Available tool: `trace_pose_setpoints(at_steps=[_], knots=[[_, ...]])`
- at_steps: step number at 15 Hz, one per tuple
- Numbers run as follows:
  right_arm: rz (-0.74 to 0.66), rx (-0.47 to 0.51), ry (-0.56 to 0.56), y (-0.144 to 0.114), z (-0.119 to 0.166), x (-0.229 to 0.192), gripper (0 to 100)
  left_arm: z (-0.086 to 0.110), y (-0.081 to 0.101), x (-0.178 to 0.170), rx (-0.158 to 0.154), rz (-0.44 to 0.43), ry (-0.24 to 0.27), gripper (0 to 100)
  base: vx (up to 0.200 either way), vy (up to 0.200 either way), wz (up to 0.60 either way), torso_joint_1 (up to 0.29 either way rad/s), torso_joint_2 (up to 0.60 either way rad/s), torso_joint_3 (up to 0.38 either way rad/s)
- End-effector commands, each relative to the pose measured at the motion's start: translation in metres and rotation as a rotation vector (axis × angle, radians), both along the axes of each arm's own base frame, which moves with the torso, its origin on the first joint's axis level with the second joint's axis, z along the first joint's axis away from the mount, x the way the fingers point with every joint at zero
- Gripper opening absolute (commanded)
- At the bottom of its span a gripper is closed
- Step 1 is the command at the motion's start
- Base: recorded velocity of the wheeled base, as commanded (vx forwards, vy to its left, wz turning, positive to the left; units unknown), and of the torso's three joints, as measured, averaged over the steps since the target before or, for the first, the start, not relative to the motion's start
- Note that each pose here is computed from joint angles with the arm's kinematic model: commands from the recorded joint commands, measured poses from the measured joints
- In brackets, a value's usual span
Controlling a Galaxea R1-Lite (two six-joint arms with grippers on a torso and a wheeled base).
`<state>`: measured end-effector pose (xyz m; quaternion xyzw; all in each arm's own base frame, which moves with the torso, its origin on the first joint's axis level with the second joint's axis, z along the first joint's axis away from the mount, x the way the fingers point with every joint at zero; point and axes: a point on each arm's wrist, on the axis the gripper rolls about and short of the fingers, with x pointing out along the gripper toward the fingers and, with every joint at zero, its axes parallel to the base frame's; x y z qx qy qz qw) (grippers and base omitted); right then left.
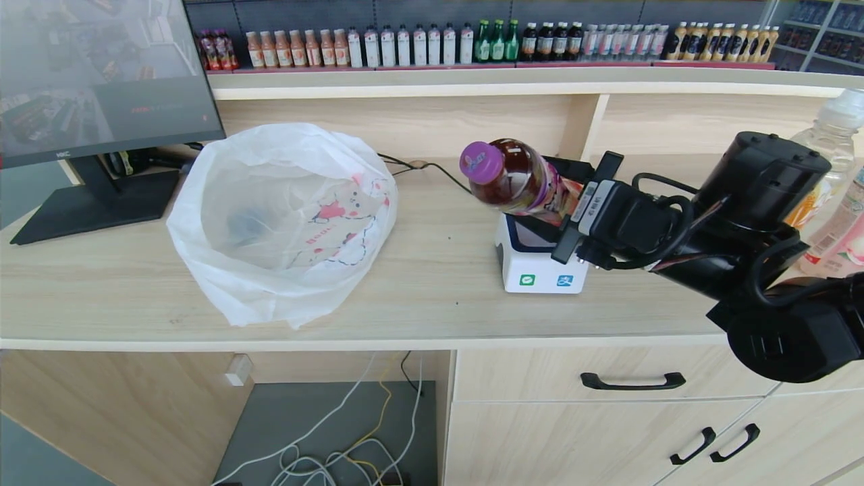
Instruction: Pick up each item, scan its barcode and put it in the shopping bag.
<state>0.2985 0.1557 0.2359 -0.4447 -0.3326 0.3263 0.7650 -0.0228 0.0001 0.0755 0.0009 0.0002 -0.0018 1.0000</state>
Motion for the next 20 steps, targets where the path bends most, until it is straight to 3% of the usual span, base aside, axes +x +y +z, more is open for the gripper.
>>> trace_pose_setpoints(at_steps=[1, 7, 10, 13, 16, 18, 20], knots=[[0.003, 0.005, -0.009, 0.001, 0.003, -0.002, 0, 0.000, 0.000, 0.000, 0.001, 0.001, 0.000, 100, 0.000, 0.000, 0.00, 0.000, 0.00, 0.000], [0.010, 0.012, -0.010, 0.004, 0.005, -0.005, 0, 0.000, 0.000, 0.000, 0.000, 0.001, 0.000, 100, 0.000, 0.000, 0.00, 0.000, 0.00, 0.000], [-0.010, 0.072, 0.029, 0.007, 0.010, -0.008, 0, 0.000, 0.000, 0.000, 0.000, 0.001, 0.000, 100, 0.000, 0.000, 0.00, 0.000, 0.00, 0.000], [-0.028, 0.236, 0.089, 0.013, 0.026, -0.011, 0, 0.000, 0.000, 0.000, 0.000, 0.001, 0.000, 100, 0.000, 0.000, 0.00, 0.000, 0.00, 0.000], [-0.057, 0.543, 0.230, 0.024, 0.022, -0.017, 0, 0.000, 0.000, 0.000, 0.000, 0.001, 0.000, 100, 0.000, 0.000, 0.00, 0.000, 0.00, 0.000], [-0.071, 0.731, 0.262, 0.029, 0.017, -0.018, 0, 0.000, 0.000, 0.000, 0.001, 0.001, 0.000, 100, 0.000, 0.000, 0.00, 0.000, 0.00, 0.000], [-0.057, 0.806, 0.316, 0.032, 0.010, -0.024, 0, 0.000, 0.000, 0.000, 0.001, 0.001, 0.000, 100, 0.000, 0.000, 0.00, 0.000, 0.00, 0.000]])
